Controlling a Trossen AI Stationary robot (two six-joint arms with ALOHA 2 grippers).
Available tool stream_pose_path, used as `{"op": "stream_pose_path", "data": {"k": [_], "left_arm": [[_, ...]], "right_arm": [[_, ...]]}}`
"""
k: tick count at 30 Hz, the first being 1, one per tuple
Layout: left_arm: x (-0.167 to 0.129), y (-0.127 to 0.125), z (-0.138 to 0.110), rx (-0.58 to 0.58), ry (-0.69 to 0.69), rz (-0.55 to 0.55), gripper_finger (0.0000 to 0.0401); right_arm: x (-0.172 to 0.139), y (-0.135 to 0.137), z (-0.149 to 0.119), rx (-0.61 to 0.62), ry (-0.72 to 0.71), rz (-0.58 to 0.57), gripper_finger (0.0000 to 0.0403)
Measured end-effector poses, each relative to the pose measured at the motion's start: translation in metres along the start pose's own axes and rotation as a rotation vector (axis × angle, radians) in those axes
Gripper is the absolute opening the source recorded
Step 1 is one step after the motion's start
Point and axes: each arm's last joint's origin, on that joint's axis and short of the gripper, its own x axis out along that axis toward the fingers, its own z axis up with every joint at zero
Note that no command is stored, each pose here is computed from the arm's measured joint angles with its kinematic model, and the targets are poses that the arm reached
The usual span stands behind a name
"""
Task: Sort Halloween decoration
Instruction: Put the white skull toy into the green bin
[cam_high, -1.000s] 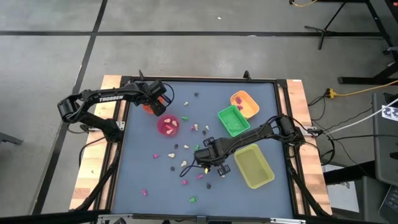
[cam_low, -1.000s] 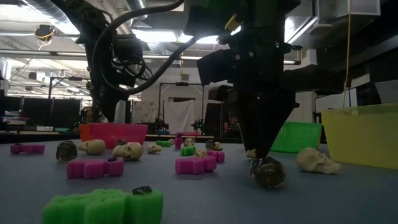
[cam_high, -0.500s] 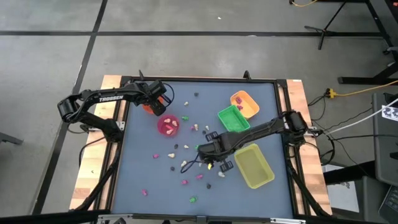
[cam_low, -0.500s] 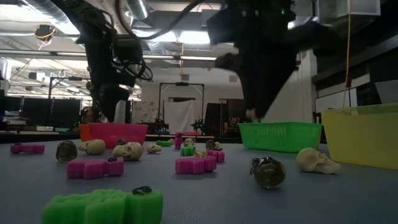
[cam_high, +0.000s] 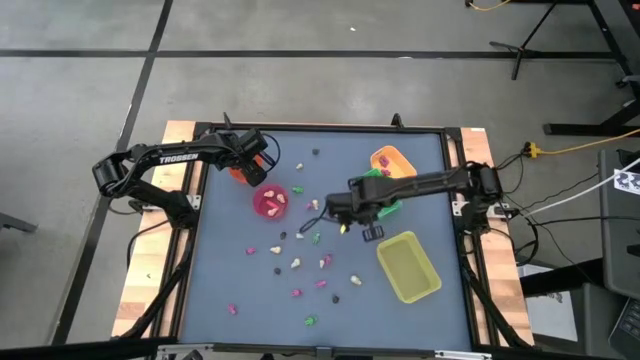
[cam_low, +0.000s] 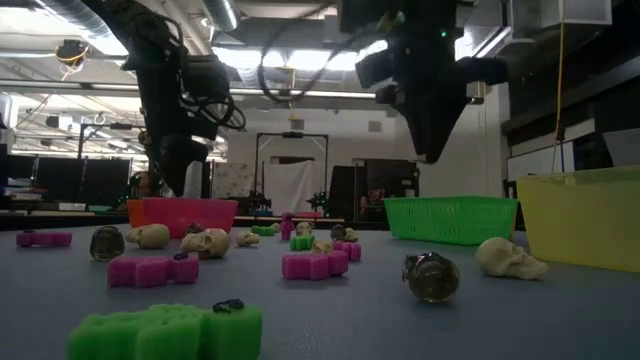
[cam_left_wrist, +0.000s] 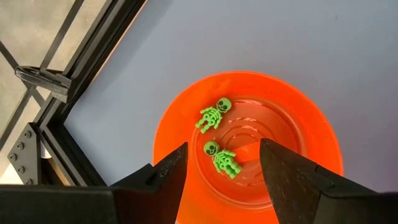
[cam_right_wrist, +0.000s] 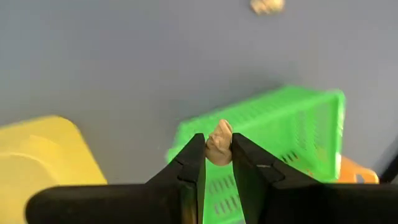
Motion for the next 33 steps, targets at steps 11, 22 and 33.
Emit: {"op": "stream_pose_path", "data": {"k": [11,22,33], "left_arm": [[0.000,0.000,0.000,0.000,0.000,0.000,0.0183],[0.000,0.000,0.000,-0.001,0.000,0.000,0.0183],[0.000,0.000,0.000,-0.001,0.000,0.000,0.0183]], "right_arm": [[0.011,-0.051,-0.018,0.149,0.057,-0.005,0.0065],[0.018,-0.084,-0.034,0.254,0.064,0.046,0.0065],[0.019,-0.086,-0.034,0.263,0.053,0.078,0.0065]]}}
